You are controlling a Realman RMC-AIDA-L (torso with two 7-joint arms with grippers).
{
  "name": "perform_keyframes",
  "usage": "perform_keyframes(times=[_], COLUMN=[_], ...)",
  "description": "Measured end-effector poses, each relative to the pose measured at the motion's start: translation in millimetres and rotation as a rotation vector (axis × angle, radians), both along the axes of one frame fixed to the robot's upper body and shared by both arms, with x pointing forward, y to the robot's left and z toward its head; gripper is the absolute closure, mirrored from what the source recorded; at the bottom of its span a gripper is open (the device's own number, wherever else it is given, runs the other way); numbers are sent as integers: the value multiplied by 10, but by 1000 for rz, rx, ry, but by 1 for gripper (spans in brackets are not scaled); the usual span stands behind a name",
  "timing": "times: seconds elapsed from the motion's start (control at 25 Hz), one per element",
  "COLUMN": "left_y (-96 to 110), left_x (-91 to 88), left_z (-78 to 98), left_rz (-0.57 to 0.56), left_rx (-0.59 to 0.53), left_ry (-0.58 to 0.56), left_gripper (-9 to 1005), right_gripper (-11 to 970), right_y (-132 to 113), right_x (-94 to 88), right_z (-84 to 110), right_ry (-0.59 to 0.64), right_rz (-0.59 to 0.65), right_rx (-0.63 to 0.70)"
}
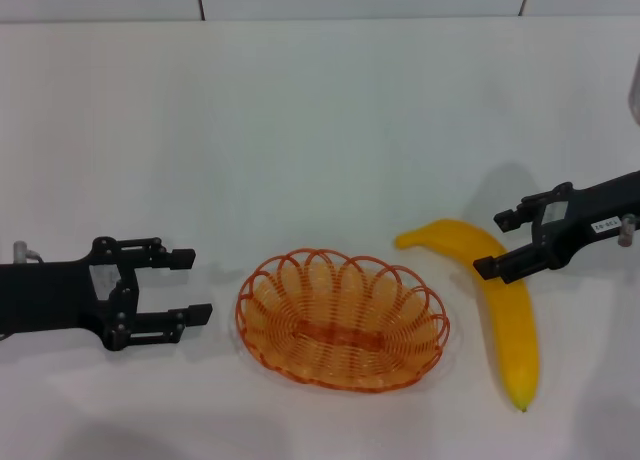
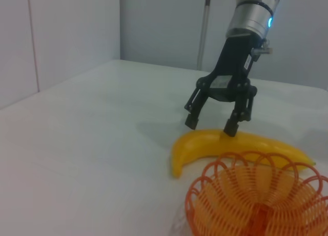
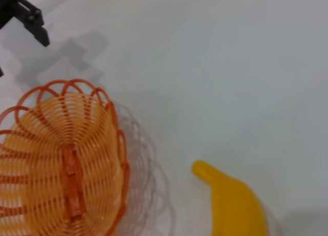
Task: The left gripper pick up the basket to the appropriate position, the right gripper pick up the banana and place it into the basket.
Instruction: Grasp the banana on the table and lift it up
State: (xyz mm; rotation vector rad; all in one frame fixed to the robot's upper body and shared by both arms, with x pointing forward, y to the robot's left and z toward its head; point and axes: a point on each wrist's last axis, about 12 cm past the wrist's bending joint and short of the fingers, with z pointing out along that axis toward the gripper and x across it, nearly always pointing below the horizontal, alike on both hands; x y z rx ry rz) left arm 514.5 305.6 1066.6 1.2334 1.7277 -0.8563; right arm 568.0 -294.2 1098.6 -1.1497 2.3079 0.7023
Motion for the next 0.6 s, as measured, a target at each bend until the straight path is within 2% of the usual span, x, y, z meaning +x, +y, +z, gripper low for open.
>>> perform_keyframes(times=[0.6], left_y=[6], left_x=[1], left_z=[2], left_rz=[1], left_rx=[1], left_ry=[0], left_gripper=[283], right_gripper=[77], right_y=[-89], right_x=[6], right_z=[-66], right_ry=[-32], right_rz=[-33], right_rx=[-36])
